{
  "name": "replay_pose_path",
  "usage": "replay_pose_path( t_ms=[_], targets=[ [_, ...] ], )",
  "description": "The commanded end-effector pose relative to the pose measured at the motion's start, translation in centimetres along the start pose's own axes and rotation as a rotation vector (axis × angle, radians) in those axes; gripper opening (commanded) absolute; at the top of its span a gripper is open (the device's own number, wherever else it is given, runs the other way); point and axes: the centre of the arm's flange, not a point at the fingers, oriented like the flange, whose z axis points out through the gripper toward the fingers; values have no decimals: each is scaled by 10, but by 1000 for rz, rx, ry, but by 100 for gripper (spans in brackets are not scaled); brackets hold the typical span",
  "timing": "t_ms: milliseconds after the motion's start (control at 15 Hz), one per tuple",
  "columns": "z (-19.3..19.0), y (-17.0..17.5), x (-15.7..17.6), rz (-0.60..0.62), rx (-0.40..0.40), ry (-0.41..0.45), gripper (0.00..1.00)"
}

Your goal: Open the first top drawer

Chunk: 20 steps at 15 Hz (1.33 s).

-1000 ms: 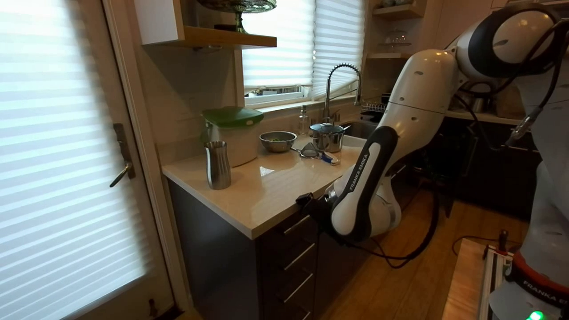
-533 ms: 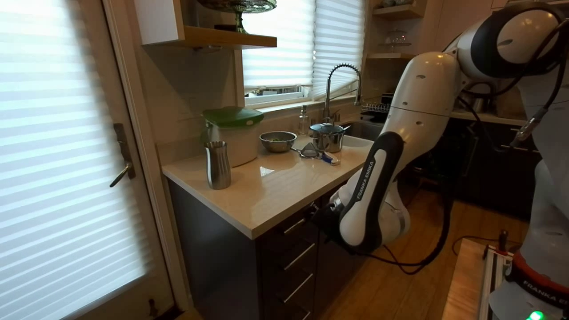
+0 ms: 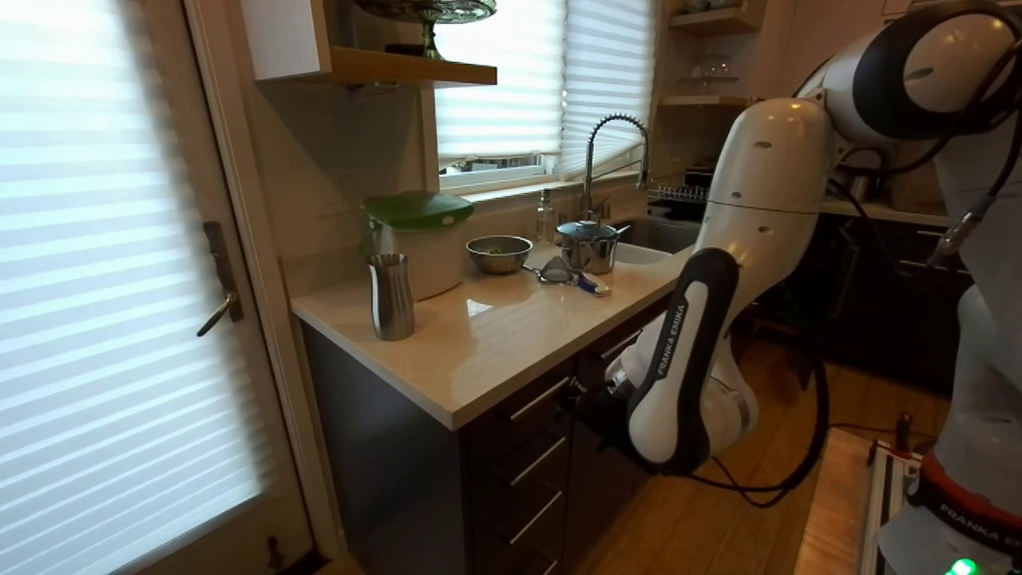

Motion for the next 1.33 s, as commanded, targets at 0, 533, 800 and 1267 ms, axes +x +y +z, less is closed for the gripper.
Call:
replay_pose_path(
  t_ms=[0, 533, 800, 1267],
  targets=[
    [2, -2, -1, -26, 57, -34, 100],
    [-5, -7, -6, -18, 182, 25, 100],
    [7, -6, 8, 9, 205, 41, 100],
    [25, -26, 32, 7, 219, 24, 100]
  ],
)
